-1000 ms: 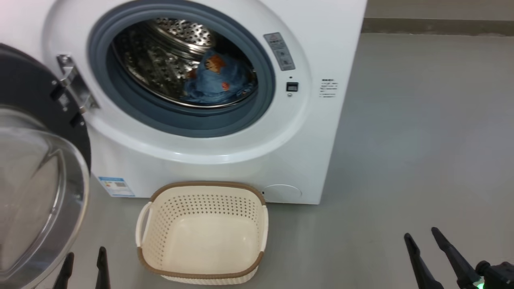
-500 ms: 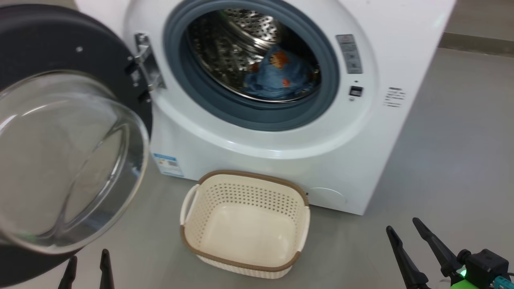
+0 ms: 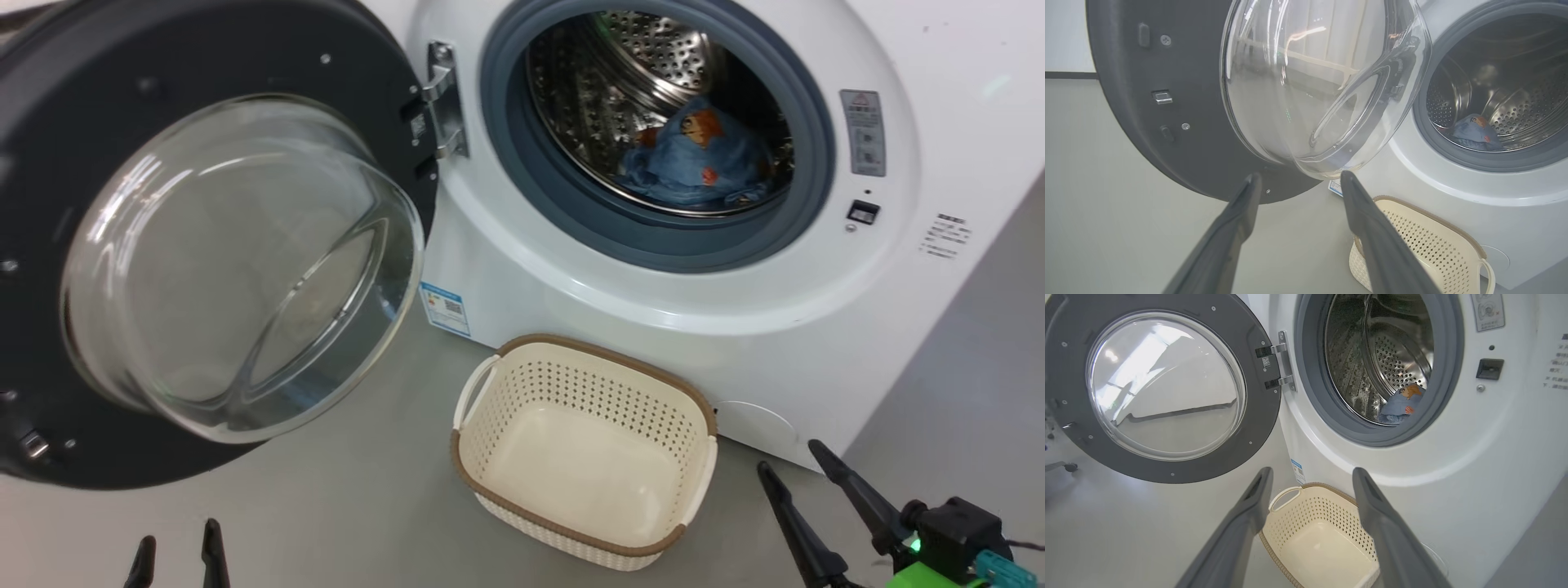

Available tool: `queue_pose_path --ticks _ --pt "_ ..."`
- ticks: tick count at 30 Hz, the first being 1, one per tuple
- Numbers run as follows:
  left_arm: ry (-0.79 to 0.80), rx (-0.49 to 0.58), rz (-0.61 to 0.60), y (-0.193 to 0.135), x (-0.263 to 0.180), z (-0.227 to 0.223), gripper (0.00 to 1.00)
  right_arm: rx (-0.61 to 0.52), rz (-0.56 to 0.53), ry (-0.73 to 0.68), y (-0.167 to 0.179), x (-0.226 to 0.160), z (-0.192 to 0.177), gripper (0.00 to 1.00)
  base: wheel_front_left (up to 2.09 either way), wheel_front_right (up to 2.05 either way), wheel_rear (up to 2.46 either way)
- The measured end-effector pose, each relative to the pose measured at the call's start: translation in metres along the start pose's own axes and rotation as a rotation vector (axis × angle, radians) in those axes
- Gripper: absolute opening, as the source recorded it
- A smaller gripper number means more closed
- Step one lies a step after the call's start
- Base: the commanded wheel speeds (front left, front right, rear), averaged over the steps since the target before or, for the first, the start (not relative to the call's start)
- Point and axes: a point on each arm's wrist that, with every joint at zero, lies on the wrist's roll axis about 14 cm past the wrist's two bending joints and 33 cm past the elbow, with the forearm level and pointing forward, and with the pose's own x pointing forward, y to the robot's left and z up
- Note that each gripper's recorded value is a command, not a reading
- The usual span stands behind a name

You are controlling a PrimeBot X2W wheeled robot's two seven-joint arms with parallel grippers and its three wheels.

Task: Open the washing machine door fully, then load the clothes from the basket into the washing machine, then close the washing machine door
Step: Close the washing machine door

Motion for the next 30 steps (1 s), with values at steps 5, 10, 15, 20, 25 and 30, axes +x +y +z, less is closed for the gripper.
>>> queue_pose_path --ticks 5,10,15,20,25,30 --pt "-0.002 -0.006 0.044 0.011 -0.006 0.002 1.0 0.011 0.052 -0.004 0.011 0.015 0.001 1.0 0.0 0.0 0.0" --pt "-0.011 -0.012 0.05 0.012 -0.006 0.005 1.0 0.009 0.058 0.0 0.011 0.017 0.0 1.0 0.0 0.0 0.0" --pt "-0.043 -0.043 0.056 0.015 -0.005 0.014 0.18 0.004 0.058 -0.003 0.012 0.016 0.002 1.0 0.0 0.0 0.0" --pt "-0.211 -0.049 0.058 0.03 0.005 0.067 0.0 0.013 0.05 -0.005 0.012 0.016 0.002 1.0 0.0 0.0 0.0" --pt "-0.447 -0.032 0.034 0.037 0.022 0.143 0.0 0.024 0.036 -0.004 0.007 0.016 0.0 1.0 0.0 0.0 0.0" --pt "-0.603 -0.063 0.032 0.055 0.041 0.199 0.0 0.037 0.009 0.013 0.0 0.009 -0.007 1.0 0.0 0.0 0.0"
